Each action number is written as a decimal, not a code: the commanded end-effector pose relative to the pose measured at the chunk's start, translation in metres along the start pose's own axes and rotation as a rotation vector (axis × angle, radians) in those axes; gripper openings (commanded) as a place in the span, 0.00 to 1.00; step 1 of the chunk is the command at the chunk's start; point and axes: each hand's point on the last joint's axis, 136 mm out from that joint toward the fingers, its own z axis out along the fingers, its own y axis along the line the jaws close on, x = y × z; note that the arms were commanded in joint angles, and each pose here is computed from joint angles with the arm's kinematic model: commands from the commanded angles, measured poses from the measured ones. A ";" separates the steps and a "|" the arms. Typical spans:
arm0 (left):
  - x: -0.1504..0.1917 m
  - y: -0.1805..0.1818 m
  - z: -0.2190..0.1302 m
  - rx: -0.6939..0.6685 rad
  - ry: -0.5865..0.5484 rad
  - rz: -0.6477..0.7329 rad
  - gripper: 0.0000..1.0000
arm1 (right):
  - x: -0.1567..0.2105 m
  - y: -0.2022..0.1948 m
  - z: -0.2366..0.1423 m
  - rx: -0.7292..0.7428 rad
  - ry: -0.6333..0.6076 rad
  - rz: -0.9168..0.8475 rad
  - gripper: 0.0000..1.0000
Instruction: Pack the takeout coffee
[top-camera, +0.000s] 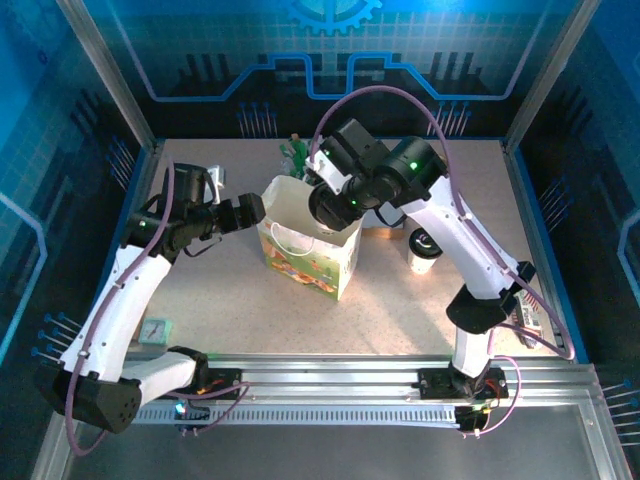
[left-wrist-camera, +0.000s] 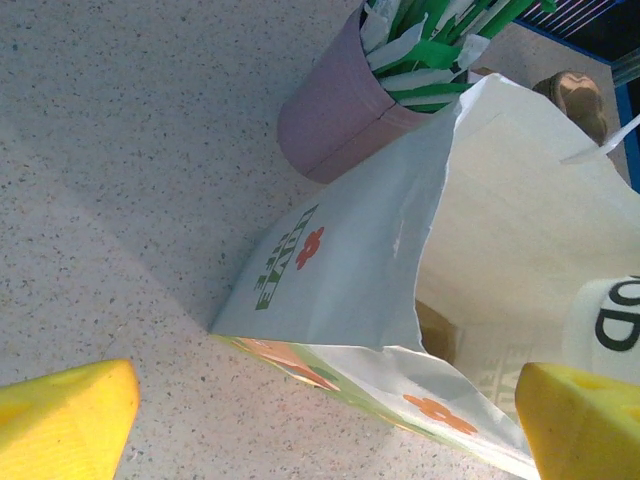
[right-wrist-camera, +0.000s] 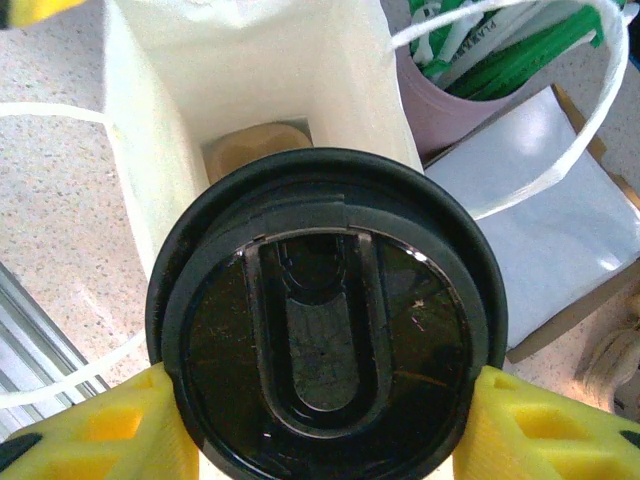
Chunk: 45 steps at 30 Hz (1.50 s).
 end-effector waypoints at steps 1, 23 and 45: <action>-0.006 0.003 -0.004 -0.004 -0.041 0.026 0.97 | 0.005 0.001 0.015 -0.015 0.049 -0.009 0.50; -0.001 0.010 0.002 -0.025 -0.038 0.036 0.98 | 0.025 0.001 0.058 -0.026 0.189 -0.009 0.47; 0.001 0.013 0.004 -0.035 -0.035 0.043 0.98 | 0.031 0.000 0.088 -0.043 0.256 -0.003 0.45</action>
